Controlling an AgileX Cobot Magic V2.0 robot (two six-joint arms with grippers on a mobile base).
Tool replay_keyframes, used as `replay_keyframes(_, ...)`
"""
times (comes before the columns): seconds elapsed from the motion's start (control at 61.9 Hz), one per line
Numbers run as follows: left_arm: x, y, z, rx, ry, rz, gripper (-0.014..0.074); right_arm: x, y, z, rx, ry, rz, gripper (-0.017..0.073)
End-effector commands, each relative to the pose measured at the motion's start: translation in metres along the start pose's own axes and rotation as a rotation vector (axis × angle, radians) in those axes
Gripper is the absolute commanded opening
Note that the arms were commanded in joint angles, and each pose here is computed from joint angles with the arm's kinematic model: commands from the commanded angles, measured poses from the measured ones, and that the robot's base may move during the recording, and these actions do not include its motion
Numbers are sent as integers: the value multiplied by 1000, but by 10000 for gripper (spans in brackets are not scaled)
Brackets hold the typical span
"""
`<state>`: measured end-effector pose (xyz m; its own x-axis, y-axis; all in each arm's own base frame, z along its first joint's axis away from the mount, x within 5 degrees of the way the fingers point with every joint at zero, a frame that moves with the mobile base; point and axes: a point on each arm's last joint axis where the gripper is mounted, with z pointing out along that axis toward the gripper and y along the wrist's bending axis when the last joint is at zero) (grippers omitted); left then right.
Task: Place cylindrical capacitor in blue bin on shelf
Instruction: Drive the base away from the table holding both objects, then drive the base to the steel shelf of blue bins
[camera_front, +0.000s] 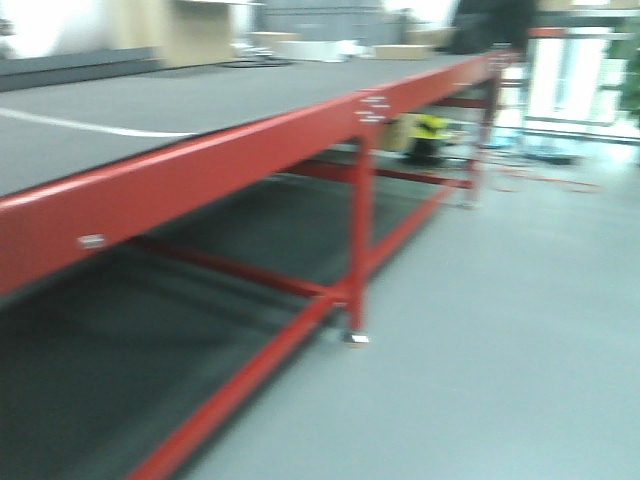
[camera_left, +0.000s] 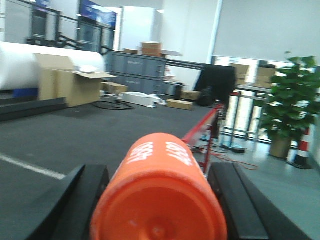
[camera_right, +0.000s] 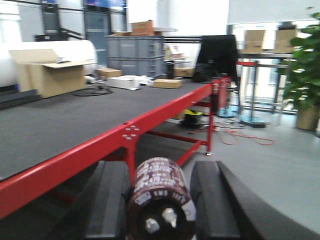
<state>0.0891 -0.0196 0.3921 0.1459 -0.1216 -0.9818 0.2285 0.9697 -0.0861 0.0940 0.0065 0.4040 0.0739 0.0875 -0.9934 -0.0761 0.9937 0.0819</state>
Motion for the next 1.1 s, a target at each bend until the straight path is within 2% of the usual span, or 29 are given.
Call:
replay_keyframes(0.0, -3, -1, -1, 8, -28, -10, -111, -3, 0, -1, 1, -27, -12, -165)
replay_keyframes(1.082, -3, -1, -1, 8, -28, -10, -111, -3, 0, -1, 1, -27, -12, -165)
